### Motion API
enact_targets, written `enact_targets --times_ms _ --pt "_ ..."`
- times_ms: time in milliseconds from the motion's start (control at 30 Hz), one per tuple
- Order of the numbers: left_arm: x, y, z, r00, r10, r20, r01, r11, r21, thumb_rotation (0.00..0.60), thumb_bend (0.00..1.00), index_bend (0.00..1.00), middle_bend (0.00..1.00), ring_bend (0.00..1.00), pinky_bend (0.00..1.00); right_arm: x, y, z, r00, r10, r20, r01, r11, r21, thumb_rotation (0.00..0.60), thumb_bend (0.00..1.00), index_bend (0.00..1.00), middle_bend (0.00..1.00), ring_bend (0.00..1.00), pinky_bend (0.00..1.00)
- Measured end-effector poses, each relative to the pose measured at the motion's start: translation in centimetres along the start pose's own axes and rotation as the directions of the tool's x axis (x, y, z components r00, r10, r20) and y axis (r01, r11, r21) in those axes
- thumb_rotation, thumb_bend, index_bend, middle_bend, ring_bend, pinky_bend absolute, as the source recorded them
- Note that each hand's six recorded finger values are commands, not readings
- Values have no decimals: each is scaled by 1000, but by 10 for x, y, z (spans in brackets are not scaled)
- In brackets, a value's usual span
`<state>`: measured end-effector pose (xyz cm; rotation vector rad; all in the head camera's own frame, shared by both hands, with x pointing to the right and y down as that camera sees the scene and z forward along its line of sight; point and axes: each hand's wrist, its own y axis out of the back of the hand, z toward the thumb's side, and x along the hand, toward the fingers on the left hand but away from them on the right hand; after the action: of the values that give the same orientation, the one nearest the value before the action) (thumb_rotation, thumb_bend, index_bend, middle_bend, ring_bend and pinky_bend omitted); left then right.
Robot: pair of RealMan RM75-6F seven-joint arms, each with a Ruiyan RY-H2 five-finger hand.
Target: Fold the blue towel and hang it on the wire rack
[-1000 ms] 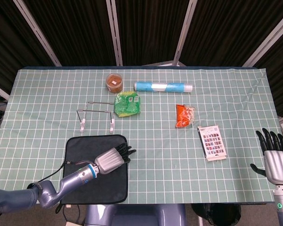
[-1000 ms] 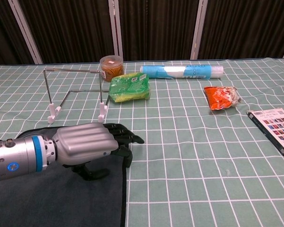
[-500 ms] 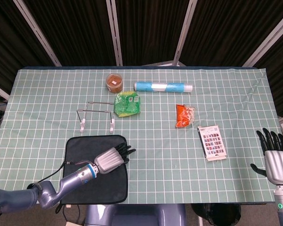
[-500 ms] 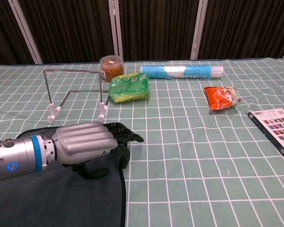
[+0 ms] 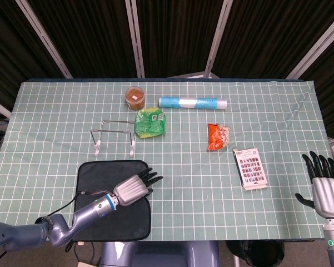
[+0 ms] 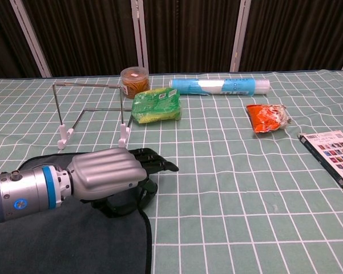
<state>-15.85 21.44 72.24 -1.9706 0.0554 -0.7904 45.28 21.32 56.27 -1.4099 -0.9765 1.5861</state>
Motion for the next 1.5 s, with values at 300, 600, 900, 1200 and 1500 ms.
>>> enact_targets --times_ms 300,600,900,1200,1500 --pt "-7 2 -4 1000 5 -9 -5 1000 0 600 537 621 0 0 0 0 0 1 1000 4 -5 -4 1000 -5 600 0 0 0 0 0" --pt "-21 5 -12 1000 19 -24 -19 1000 -5 600 537 667 0 0 0 1 1 2 1000 3 -10 -3 1000 -7 600 0 0 0 0 0" --pt "-57 7 -25 998 58 -39 -58 998 10 600 538 670 0 0 0 3 2 6 1000 -2 -21 2 1000 -7 600 0 0 0 0 0" --pt "-93 0 -38 994 71 -83 -70 998 10 600 537 678 0 0 0 4 3 9 1000 -6 -29 6 1000 -8 600 0 0 0 0 0" --pt "-128 -13 -50 990 55 -131 -58 998 -18 600 537 688 0 0 0 6 5 12 999 -13 -41 12 1000 -9 600 0 0 0 0 0"
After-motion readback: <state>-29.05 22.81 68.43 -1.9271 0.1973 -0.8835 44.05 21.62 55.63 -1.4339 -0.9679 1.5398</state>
